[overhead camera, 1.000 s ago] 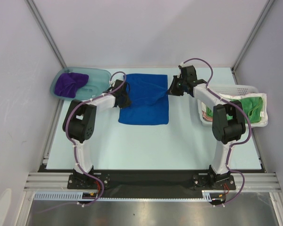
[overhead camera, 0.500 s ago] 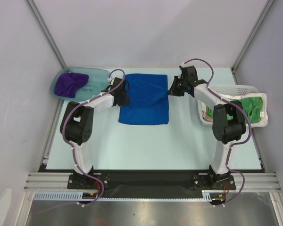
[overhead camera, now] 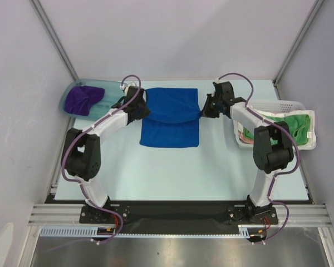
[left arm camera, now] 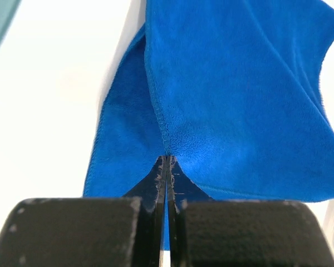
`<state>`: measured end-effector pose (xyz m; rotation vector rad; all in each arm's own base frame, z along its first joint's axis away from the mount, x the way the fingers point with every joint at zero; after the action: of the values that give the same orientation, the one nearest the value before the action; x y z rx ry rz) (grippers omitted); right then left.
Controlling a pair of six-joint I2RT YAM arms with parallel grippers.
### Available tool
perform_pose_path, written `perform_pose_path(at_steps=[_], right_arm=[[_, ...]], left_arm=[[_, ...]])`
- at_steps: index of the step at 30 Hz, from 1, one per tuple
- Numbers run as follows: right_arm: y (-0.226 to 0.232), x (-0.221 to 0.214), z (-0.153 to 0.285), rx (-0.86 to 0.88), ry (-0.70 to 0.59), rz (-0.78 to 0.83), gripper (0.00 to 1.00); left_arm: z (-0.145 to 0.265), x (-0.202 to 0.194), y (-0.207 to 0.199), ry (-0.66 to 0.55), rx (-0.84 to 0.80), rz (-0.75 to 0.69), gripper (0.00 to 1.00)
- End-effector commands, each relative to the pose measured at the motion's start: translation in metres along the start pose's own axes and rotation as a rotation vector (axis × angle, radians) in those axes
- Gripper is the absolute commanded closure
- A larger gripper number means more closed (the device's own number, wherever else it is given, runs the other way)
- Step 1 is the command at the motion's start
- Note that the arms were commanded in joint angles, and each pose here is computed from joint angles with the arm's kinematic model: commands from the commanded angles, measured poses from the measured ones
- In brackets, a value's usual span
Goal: Fold and stack the towels
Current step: Fold the towel
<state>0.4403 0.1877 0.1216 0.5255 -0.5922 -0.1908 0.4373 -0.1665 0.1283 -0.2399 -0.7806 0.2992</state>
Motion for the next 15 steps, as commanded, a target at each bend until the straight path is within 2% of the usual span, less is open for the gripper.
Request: perform_pose_path(at_steps=[1,15], right_arm=[[0.019,0.015,0.028,0.027,-0.075,0.043,1.0],[0.018,-0.027,0.039,0.007,-0.022,0.086,1.0]], left_arm=[[0.023,0.017,0.005,-0.06,0.002,-0.009,1.0],[0.041,0.008,0.018,-0.047,0.002,-0.012,1.0]])
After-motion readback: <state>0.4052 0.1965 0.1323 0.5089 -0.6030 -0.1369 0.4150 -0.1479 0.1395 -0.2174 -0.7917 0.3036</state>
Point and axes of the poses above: each gripper's point midway between its finger pads, its own z axis back along the fingers, its own y axis along the line the jaws close on, x = y × z, the point moved 2 cm from there along z, back along the fingers, and after that the axes turned 5 degrees about -z, right-handed, at the moved point
